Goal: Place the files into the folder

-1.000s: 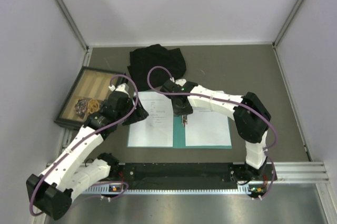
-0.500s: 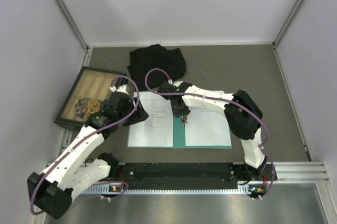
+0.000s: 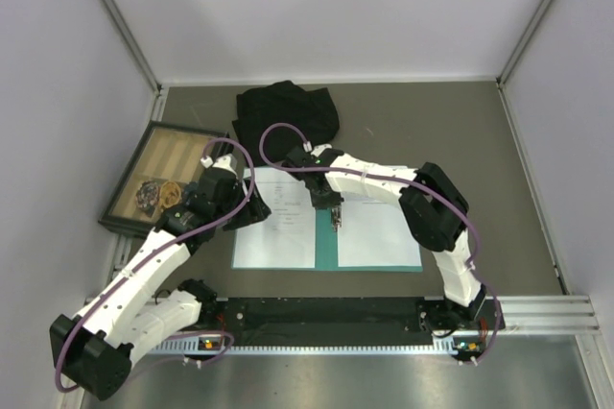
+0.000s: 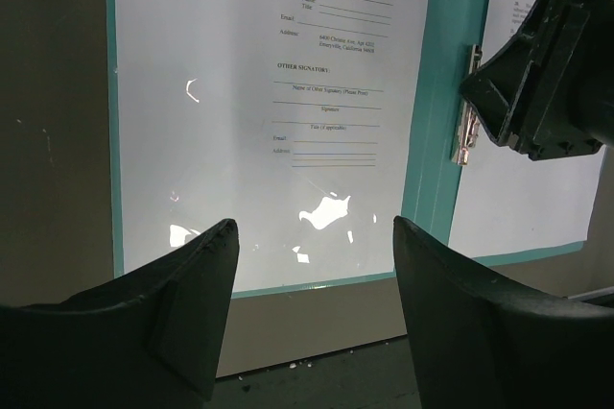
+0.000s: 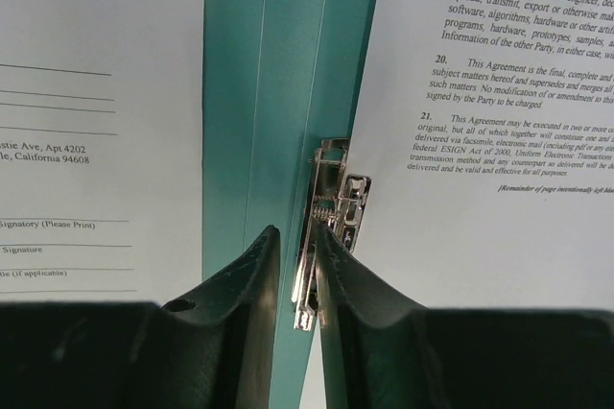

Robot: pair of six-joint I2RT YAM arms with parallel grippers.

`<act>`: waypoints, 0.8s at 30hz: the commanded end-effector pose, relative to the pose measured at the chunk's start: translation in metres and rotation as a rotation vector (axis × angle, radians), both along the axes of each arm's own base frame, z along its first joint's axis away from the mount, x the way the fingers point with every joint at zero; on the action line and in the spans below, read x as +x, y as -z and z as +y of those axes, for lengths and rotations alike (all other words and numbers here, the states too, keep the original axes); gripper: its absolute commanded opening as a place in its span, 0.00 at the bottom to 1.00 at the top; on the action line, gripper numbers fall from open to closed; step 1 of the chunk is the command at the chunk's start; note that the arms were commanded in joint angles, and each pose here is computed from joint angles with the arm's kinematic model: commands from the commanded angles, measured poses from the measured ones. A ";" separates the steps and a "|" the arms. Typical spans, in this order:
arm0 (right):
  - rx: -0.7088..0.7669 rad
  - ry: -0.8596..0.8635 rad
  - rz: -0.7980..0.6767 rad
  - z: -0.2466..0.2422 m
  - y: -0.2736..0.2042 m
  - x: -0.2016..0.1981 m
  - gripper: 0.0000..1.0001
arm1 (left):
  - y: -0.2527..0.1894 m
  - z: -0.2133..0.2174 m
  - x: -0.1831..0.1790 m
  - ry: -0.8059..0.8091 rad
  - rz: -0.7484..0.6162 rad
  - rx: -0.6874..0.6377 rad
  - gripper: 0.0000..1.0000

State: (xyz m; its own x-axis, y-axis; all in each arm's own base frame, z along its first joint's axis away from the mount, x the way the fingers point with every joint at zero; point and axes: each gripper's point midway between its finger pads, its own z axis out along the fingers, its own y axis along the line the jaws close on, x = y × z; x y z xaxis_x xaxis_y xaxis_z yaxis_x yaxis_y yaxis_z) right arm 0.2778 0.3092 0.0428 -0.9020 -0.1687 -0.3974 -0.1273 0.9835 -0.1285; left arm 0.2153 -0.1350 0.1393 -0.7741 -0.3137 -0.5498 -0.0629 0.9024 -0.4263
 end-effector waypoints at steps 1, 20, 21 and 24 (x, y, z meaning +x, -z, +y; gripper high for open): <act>-0.004 0.032 -0.051 0.000 -0.010 0.015 0.22 | -0.006 -0.001 0.005 0.005 -0.031 -0.002 0.70; -0.017 0.096 -0.018 -0.005 0.022 0.028 0.09 | -0.003 0.001 0.003 -0.020 -0.020 -0.007 0.70; -0.021 0.099 -0.019 -0.006 0.024 0.029 0.06 | -0.002 0.001 0.002 -0.026 -0.015 -0.011 0.70; -0.044 0.119 -0.021 -0.014 0.030 0.028 0.00 | 0.001 0.006 0.000 -0.081 0.003 -0.018 0.71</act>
